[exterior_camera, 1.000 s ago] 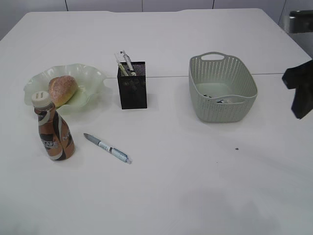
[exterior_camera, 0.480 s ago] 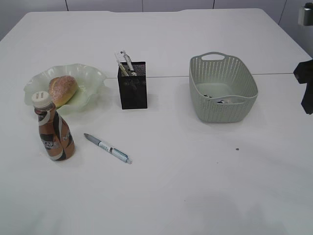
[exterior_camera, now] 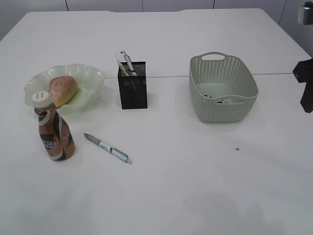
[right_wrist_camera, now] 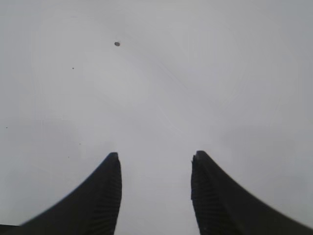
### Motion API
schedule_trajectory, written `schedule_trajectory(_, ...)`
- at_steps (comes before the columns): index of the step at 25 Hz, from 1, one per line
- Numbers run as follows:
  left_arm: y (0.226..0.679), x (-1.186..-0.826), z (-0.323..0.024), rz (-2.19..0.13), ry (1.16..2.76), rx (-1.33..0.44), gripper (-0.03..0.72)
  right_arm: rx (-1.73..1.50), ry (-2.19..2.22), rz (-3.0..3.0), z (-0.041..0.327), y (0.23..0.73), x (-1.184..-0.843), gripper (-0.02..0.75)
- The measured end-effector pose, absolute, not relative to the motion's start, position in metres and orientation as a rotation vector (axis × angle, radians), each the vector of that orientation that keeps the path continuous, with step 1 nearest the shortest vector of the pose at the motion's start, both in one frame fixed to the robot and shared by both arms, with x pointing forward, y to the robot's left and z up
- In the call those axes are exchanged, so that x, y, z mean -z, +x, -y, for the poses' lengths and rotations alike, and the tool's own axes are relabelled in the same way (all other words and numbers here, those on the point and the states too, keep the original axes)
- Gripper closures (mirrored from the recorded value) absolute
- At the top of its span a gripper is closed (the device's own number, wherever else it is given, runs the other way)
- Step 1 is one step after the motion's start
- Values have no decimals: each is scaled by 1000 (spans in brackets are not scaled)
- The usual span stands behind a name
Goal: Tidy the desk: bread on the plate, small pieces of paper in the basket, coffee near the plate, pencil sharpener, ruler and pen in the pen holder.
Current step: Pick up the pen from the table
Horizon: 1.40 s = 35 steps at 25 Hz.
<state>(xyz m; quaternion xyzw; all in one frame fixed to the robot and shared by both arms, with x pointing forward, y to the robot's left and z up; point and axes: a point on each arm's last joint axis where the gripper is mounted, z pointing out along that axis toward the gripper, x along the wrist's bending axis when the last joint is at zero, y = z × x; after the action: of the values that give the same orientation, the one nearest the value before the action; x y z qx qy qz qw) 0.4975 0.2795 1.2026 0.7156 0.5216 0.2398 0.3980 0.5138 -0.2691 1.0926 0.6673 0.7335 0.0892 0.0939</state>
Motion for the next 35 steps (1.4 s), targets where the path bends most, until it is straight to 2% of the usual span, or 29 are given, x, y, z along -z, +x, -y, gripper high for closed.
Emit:
schedule_trajectory(7, 547, -1188, -219, -1080, 2095, -603, 435, -271, 1977, -2173, 269, 514, -1093, 393)
schedule_trajectory(13, 590, -1144, -168, -905, 2336, -671, 435, -286, 1969, -2165, 269, 516, -1093, 393)
schedule_trajectory(18, 606, -1109, -129, -629, 2509, -697, 435, -293, 1966, -2162, 269, 516, -1093, 393)
schedule_trajectory(31, 624, -1027, -94, -298, 2731, -477, 435, -293, 1966, -2162, 269, 516, -1093, 393)
schedule_trajectory(35, 624, -1021, -91, -282, 2740, -460, 442, -295, 1967, -2162, 269, 516, -1093, 393)
